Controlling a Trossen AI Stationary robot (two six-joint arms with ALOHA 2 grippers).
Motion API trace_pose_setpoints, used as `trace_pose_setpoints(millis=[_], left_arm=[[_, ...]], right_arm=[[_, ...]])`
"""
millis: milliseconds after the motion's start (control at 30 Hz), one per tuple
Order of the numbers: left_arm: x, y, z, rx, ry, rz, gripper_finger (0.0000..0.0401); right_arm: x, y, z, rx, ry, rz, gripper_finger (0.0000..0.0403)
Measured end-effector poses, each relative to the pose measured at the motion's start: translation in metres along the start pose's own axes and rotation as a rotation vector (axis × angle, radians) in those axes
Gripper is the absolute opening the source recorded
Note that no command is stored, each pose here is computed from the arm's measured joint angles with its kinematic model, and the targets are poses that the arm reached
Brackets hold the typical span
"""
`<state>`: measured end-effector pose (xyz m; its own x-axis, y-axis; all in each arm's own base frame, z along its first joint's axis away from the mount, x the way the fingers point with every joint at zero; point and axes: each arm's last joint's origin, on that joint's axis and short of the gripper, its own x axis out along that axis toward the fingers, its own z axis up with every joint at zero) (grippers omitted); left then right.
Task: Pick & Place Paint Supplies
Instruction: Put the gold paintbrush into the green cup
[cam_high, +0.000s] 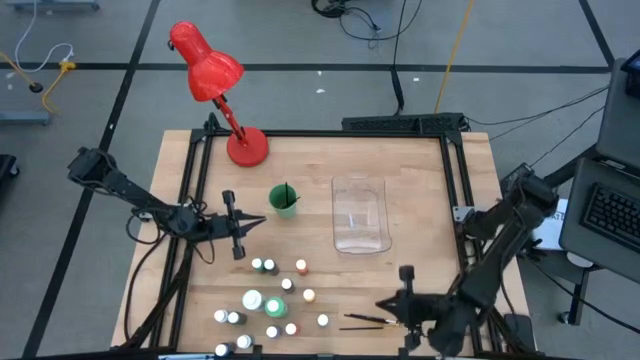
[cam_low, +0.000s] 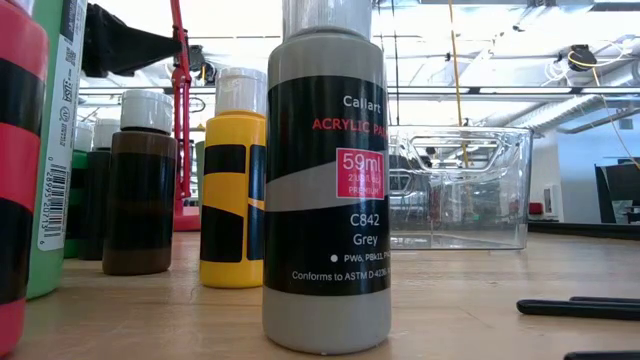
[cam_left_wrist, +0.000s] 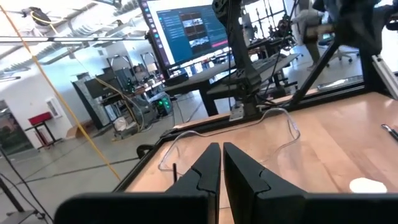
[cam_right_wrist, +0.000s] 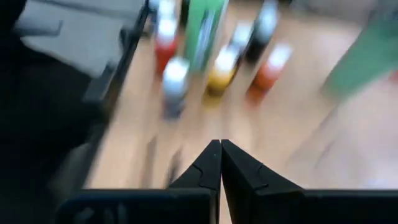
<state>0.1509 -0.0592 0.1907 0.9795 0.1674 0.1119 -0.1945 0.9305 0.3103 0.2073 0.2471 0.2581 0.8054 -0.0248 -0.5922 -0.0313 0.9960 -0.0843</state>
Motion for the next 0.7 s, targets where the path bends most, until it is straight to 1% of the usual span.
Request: trace_pose_setpoints(millis=[100,167,300,400,467,533,600,700], left_arm=[[0.0,0.0,0.0,0.01,-0.001,-0.003,0.0024],[0.0,0.0,0.0,0.03,0.0,-0.004,0.0024],[0.0,0.0,0.0,0.045,0.0,-0.003,0.0024],[0.0,0.0,0.0,0.047,-0.001,-0.002,0.0024],[0.0,0.0,0.0,0.049,-0.001,-0.002,0.0024],[0.0,0.0,0.0,0.07,-0.001,-0.002,0.0024],[0.0,0.0,0.0,0.093,-0.001,-0.002,0.0024],[0.0,0.0,0.0,0.113,-0.001,-0.002,0.0024]], right_arm=[[0.011,0.009,-0.014,0.16,0.173,0.075,0.0004],[0.018,0.013,-0.022,0.261,0.254,0.086,0.0002],[0.028,0.019,-0.034,0.46,0.377,0.064,0.0002],[0.031,0.018,-0.044,0.571,0.484,0.005,0.0002],[0.032,0.018,-0.051,0.613,0.543,-0.04,0.0003],[0.035,0.019,-0.056,0.647,0.597,-0.059,0.0011],[0.037,0.021,-0.058,0.679,0.644,-0.05,0.0028],[0.039,0.023,-0.059,0.71,0.655,-0.047,0.0067]])
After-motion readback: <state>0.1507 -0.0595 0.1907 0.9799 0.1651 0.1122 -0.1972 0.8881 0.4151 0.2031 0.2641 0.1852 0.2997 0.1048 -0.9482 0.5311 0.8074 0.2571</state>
